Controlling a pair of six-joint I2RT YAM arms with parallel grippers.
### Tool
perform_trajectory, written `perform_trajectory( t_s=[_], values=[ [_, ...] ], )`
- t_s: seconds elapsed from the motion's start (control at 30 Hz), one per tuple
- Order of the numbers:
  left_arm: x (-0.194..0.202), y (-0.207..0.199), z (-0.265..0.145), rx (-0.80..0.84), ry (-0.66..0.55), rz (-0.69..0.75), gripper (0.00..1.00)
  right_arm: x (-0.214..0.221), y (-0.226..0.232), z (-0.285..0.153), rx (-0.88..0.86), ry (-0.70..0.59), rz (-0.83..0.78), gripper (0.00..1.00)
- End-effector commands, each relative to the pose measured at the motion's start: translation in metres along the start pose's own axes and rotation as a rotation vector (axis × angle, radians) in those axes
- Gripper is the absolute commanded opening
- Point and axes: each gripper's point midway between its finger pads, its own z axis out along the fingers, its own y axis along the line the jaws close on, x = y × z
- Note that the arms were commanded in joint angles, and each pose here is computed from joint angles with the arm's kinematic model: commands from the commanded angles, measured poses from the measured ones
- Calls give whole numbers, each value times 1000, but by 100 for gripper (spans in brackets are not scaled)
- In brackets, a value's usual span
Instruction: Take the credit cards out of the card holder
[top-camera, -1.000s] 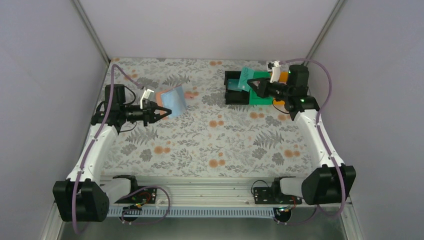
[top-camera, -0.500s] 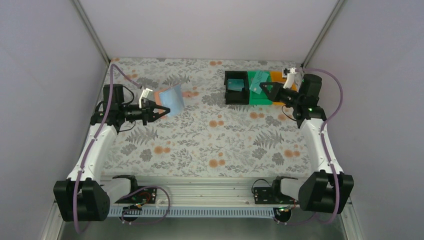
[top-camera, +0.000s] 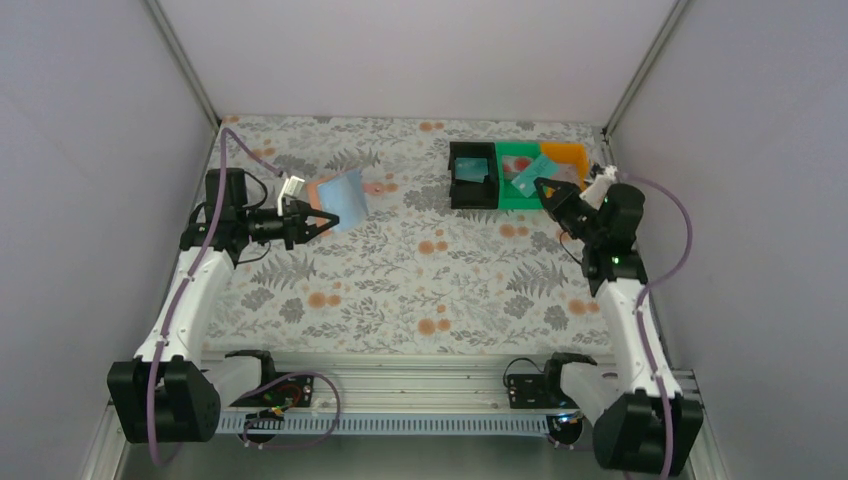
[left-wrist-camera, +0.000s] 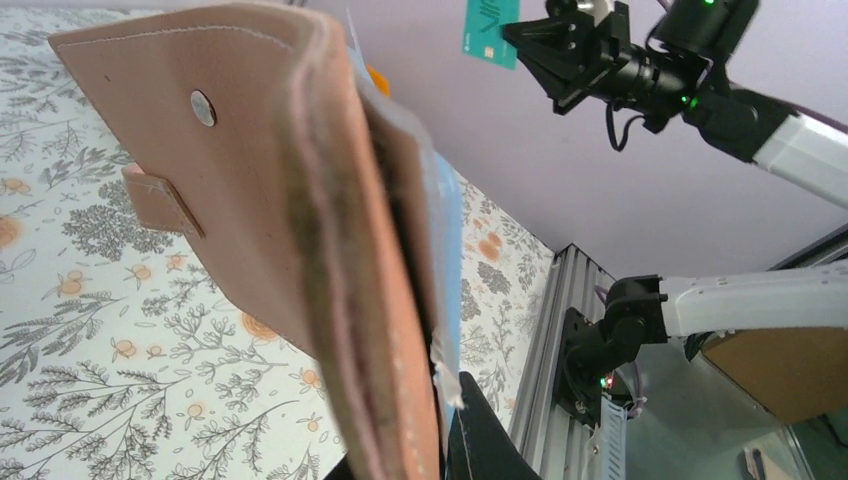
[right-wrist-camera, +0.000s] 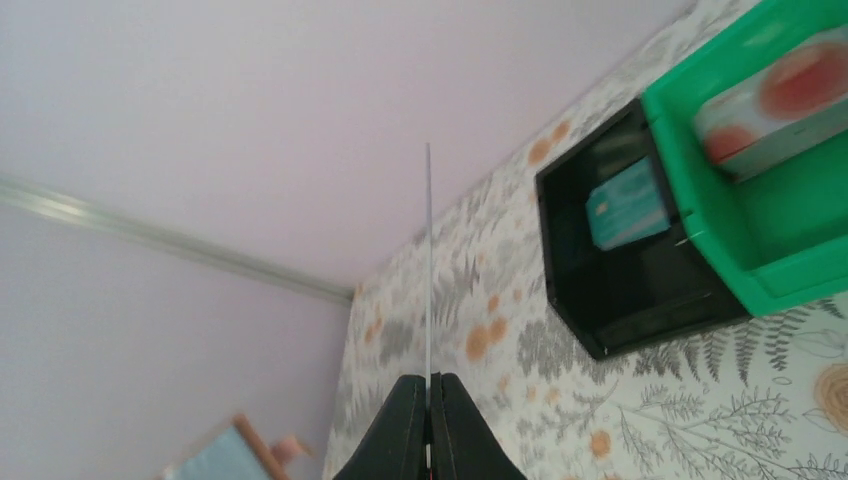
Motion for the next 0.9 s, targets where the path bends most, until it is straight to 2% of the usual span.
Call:
perform_trajectory(
  t_s=[0.0, 0.07, 0.17, 0.33, 0.47, 0.7, 0.87],
  values=[
    [-7, -7, -4, 6, -20, 54, 2, -45, 5, -32, 20, -388, 279, 4],
    [-10, -7, -5, -4, -23, 53, 2, -48, 5, -38, -14, -453, 371, 4],
    [-14, -7, -7, -14, -26, 55, 2, -57, 14, -28, -25, -454, 452, 4],
    [-12, 3, -7, -37, -29, 34, 2, -46, 6, 29, 8, -340, 588, 4],
    [-14, 4, -9, -41, -31, 30, 2, -30, -10, 76, 39, -317, 704, 4],
    [-15, 5, -9, -43, -28, 19, 2, -8, -30, 150, 116, -240, 765, 4],
    [-17, 2, -10, -44, -26, 42, 2, 6, -67, 180, 208, -226, 807, 4]
  ],
)
